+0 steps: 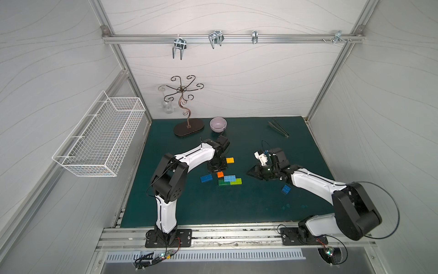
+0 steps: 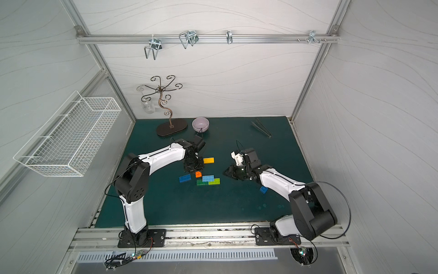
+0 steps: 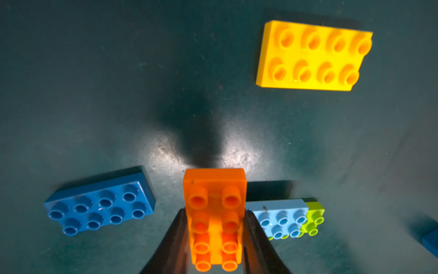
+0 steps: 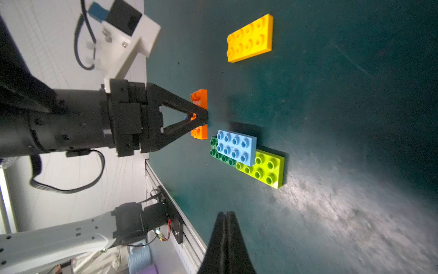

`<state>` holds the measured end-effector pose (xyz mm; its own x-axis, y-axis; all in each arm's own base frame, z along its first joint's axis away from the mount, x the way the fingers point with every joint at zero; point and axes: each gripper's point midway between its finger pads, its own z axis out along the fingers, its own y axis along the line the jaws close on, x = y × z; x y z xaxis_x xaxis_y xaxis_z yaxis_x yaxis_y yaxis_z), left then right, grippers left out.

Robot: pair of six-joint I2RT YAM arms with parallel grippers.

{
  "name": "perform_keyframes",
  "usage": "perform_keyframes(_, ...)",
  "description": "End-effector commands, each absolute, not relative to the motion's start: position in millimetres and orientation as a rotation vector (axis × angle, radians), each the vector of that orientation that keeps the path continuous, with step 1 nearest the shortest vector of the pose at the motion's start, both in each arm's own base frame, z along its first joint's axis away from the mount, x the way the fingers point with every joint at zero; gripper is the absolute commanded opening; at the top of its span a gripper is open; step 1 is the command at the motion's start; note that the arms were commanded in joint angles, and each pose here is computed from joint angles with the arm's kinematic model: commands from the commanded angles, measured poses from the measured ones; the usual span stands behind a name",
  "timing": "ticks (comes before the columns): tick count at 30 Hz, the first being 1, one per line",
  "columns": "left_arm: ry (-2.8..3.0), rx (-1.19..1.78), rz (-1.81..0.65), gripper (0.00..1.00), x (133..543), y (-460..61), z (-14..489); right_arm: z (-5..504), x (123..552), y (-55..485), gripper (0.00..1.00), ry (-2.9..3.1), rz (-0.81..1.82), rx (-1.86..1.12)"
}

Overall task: Assemble a small pinwheel with lego
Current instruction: Assemble the lego brick with the lego brick.

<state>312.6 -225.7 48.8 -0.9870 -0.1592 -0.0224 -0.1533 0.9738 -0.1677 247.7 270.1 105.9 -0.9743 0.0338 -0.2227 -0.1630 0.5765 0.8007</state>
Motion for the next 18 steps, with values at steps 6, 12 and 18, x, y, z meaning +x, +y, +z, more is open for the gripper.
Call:
perform_keyframes(6, 3.098, -0.170, -0.307, 0.00, 311.4, -231.5, 35.7, 98.8, 255.6, 335.1, 0.00, 2.526, 1.543, -0.122)
perform_keyframes(12, 3.100, -0.147, -0.331, 0.00, 310.8, -234.6, 34.0, 78.1, 255.0, 357.8, 0.00, 2.516, 1.627, -0.053)
perform_keyframes(18, 3.124, -0.141, -0.329, 0.00, 305.4, -233.7, 28.0, 71.3, 249.7, 378.3, 0.00, 2.529, 1.647, -0.081)
